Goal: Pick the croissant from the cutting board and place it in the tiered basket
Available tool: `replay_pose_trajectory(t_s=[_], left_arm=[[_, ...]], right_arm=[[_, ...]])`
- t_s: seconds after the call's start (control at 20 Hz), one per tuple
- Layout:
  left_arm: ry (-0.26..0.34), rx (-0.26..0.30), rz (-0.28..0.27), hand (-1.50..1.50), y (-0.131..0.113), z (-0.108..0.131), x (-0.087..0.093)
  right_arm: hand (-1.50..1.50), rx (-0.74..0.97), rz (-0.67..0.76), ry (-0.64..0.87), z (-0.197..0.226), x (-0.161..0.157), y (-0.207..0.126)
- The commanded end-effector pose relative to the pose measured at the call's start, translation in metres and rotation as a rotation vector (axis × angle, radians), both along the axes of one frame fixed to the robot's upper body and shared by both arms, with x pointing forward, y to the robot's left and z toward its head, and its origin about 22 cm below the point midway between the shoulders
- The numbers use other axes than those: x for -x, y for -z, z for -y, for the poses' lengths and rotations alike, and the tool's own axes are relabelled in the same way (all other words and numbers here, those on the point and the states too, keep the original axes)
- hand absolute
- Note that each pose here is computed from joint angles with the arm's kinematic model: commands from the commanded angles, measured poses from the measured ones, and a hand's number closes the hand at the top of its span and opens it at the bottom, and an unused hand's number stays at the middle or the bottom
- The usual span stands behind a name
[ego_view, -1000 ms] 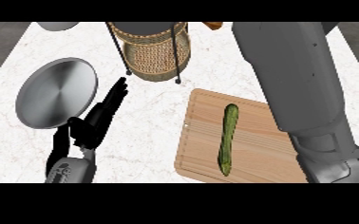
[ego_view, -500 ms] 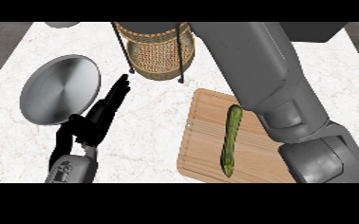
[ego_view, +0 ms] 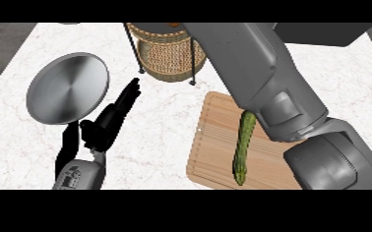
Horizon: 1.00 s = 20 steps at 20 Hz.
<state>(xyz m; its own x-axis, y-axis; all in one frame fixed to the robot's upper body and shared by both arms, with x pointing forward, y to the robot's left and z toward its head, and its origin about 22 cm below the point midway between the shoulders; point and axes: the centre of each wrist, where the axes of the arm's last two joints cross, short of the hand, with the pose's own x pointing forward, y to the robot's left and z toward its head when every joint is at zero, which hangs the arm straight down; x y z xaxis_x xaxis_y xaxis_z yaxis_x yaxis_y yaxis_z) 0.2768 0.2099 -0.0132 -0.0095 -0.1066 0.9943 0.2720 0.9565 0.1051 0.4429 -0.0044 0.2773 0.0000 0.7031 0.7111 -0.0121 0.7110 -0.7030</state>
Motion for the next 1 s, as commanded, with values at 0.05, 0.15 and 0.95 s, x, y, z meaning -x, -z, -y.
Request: replay_pose_trajectory(t_s=[0.05,0.15,0.95], left_arm=[[-0.006,0.006,0.008,0.0,0.002,0.009,0.0],[0.035,-0.009,-0.007,0.0,0.001,0.0,-0.001],[-0.032,0.011,0.001,0.0,-0.002,-0.034,-0.004]], right_arm=[[1.5,-0.094,-0.037,-0.011,0.002,-0.006,0.013],[1.5,-0.129,-0.065,0.007,0.001,-0.007,0.014],[-1.5,-0.456,-0.059,0.247,0.0,-0.008,0.004]])
